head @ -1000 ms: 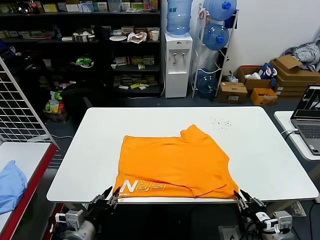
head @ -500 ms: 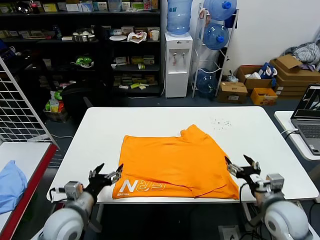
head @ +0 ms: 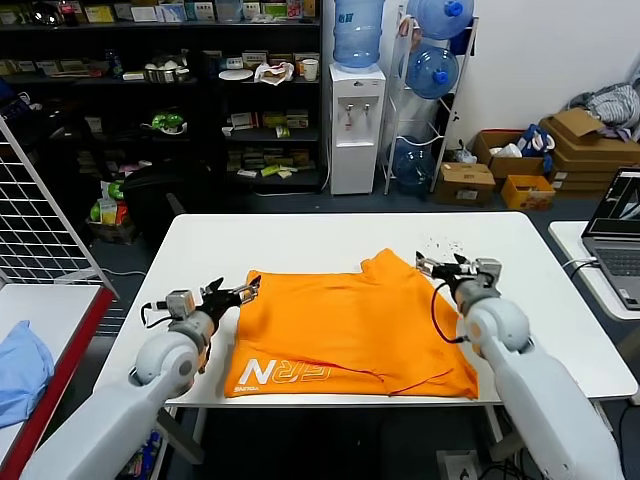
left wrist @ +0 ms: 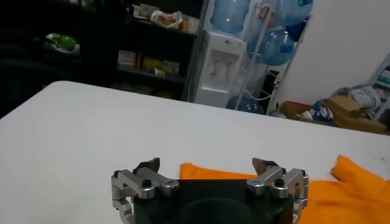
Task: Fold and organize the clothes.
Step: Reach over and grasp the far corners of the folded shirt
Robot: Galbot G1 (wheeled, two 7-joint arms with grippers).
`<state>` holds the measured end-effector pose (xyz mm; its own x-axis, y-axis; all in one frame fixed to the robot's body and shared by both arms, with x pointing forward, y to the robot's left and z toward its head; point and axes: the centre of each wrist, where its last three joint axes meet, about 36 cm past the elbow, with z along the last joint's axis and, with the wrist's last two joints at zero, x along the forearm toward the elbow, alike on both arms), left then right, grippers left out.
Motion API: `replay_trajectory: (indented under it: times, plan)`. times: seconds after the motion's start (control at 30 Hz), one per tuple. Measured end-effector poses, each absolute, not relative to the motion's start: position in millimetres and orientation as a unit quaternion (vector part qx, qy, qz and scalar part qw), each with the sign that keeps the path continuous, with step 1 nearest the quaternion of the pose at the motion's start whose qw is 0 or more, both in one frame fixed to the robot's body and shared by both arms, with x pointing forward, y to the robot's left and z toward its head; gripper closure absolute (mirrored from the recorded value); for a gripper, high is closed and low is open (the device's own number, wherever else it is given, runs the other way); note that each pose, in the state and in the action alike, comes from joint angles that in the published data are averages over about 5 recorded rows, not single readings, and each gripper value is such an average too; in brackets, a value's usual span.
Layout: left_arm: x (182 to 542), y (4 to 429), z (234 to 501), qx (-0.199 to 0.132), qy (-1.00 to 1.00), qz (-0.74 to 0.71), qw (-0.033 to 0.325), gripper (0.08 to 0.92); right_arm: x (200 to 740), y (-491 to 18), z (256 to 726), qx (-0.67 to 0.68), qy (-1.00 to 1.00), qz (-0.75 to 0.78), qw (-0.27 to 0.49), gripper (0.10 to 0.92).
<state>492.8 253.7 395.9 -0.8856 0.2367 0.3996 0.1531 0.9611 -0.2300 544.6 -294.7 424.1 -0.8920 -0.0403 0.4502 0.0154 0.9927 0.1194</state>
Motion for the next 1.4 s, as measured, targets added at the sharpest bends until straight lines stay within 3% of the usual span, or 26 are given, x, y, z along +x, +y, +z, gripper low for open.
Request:
replay_trajectory:
  times: [0.2, 0.53, 1.03, 1.17, 1.4]
  plan:
    - [522, 245, 384, -0.099, -0.962, 0.090, 0.237, 0.078, 574, -281, 413, 0.010, -0.961, -0.070, 0.266, 0.101]
    - [539, 233, 366, -0.100, -0.954, 0.076, 0.273, 0.078, 600, -266, 403, 0.021, -0.947, -0.083, 0.308, 0.101]
    - [557, 225, 356, -0.093, -0.955, 0.055, 0.275, 0.080, 611, -253, 392, 0.028, -0.939, -0.072, 0.334, 0.101]
    - [559, 227, 352, -0.089, -0.956, 0.048, 0.274, 0.150, 611, -253, 390, 0.028, -0.939, -0.070, 0.336, 0.144]
    - [559, 229, 347, -0.085, -0.957, 0.041, 0.276, 0.358, 611, -251, 389, 0.030, -0.938, -0.068, 0.338, 0.344]
